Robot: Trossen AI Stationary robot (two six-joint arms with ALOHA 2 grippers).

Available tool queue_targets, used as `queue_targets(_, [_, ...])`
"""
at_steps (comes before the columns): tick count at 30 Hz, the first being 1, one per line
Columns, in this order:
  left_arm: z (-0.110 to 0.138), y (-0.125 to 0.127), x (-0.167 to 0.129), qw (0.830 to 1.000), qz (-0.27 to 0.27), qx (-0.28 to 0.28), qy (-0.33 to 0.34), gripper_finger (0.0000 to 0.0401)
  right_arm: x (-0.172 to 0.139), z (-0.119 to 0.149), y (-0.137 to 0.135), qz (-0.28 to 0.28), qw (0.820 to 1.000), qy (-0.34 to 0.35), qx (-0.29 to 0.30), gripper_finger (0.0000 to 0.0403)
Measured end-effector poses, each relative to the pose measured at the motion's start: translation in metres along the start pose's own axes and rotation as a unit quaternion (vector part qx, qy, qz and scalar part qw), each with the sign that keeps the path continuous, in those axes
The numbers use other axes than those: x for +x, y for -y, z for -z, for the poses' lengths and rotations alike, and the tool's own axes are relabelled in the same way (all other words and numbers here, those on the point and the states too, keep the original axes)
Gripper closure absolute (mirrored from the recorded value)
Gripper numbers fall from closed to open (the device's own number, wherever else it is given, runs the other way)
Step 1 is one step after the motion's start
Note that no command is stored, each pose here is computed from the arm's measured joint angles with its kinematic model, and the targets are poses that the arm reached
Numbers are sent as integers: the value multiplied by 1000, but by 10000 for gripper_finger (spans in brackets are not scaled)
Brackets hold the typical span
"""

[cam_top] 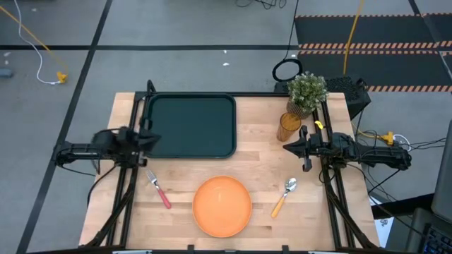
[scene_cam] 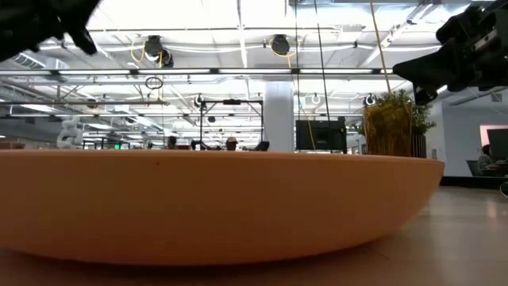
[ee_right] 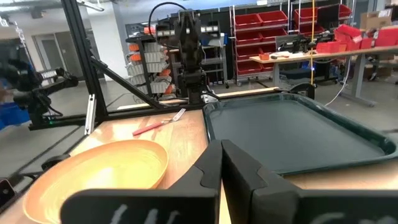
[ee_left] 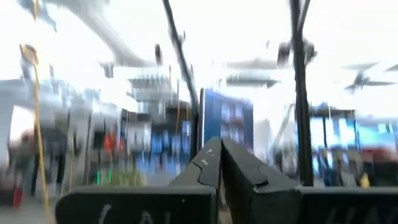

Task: Pick and place plate/cup/fork/spoon on tray
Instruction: Put the orange cup on the black tray

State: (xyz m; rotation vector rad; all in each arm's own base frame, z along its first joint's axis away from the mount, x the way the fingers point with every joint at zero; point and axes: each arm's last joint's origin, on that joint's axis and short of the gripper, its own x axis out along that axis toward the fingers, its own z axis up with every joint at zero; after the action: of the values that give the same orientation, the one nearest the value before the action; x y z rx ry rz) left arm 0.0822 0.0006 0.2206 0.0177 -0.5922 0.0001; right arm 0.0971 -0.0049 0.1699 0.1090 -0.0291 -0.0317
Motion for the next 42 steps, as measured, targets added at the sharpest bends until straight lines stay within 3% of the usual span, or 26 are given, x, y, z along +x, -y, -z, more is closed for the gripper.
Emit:
queue_targets(4, [-25,0,5,998,-2,26,51,384,0,0,0,0,1000,0,-19,403])
queue_targets(10, [-72,-1,21,998,-2,31,49,384,0,-1,0,0,1000,3,-22,403])
queue_targets(18, [-133,-2,55,999,0,41,4,384,-1,-15,-2,-7,997,78,-24,403])
queue_targets(25, [-168,-3,90,997,4,44,-61,384,-6,-32,-4,-15,985,171,-26,403])
queue_targets(30, [-170,-3,115,990,12,38,-137,384,-9,-40,-5,-19,976,215,-27,403])
queue_targets(36, [-147,-3,133,969,19,39,-243,384,-10,-43,-5,-20,974,227,-18,403])
queue_targets(40, [-130,-3,141,956,24,46,-288,384,-9,-42,-2,16,977,211,35,403])
queue_targets(42, [-124,-3,145,952,25,48,-301,384,-11,-55,-2,35,977,209,39,403])
